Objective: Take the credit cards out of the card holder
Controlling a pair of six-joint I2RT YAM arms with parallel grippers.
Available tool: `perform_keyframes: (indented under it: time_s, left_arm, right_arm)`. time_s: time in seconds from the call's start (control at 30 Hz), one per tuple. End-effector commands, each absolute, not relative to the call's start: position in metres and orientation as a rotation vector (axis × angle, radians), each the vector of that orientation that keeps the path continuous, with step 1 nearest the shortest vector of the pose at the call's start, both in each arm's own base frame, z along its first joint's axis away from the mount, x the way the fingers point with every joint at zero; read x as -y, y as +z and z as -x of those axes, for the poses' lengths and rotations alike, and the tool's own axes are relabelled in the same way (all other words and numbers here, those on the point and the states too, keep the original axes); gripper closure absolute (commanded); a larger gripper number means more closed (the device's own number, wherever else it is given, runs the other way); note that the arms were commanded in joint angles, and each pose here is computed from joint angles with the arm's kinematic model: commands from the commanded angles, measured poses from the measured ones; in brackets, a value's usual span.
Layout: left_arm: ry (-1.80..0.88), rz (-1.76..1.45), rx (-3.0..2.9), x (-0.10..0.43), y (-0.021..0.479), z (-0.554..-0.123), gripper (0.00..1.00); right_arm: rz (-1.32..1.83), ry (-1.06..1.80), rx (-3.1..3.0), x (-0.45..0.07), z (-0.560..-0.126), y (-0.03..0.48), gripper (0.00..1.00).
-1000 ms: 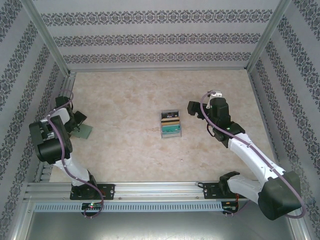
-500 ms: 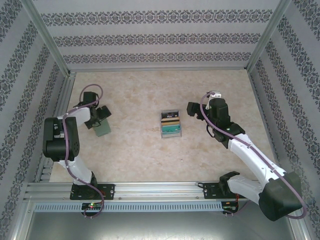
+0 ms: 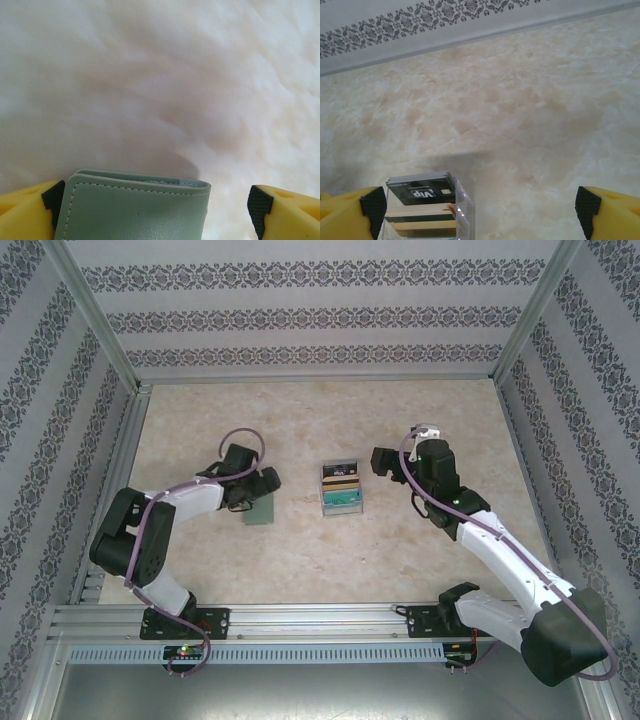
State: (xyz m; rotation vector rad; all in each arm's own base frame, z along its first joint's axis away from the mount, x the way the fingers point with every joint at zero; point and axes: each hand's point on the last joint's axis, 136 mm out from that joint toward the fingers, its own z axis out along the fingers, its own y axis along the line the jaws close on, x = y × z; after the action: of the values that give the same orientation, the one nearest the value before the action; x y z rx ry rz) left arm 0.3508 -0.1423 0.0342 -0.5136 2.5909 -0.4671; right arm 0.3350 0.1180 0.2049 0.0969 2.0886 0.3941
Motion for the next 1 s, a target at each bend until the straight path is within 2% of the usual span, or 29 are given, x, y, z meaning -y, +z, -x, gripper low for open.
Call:
perform_keyframes:
  time_s: [0.0, 0.2, 0.37, 0.63, 0.8, 0.97]
  left_arm:
    - [-0.636, 0.546, -2.714, 0.192, 0.023, -0.309, 0.06]
    - [-0.582, 0.55, -2.7, 0.196, 0.035, -0.294, 0.05]
    - [-0.522, 0.411, -2.691, 0.189, 0.06, -0.308, 0.04]
    - [-0.602, 0.172, -2.738, 0.218, 0.068, -0.343, 0.16]
    - [-0.287, -0.021, -2.862, 0.196, 0.044, -0.348, 0.15]
    - [-0.145, -0.201, -2.928, 0.187, 0.031, -0.341, 0.11]
  right_arm:
    - [-0.089, 0.401, -2.1, -0.123, -0.33, 0.202, 0.02]
    - [-0.048, 0.414, -2.132, -0.137, -0.324, 0.201, 0.02]
    - [-0.014, 0.442, -2.185, -0.157, -0.308, 0.192, 0.02]
    - [-0.036, 0.417, -2.228, -0.171, -0.275, 0.174, 0.02]
    - [-0.07, 0.367, -2.22, -0.153, -0.259, 0.18, 0.02]
    - [-0.099, 0.355, -2.185, -0.138, -0.25, 0.187, 0.02]
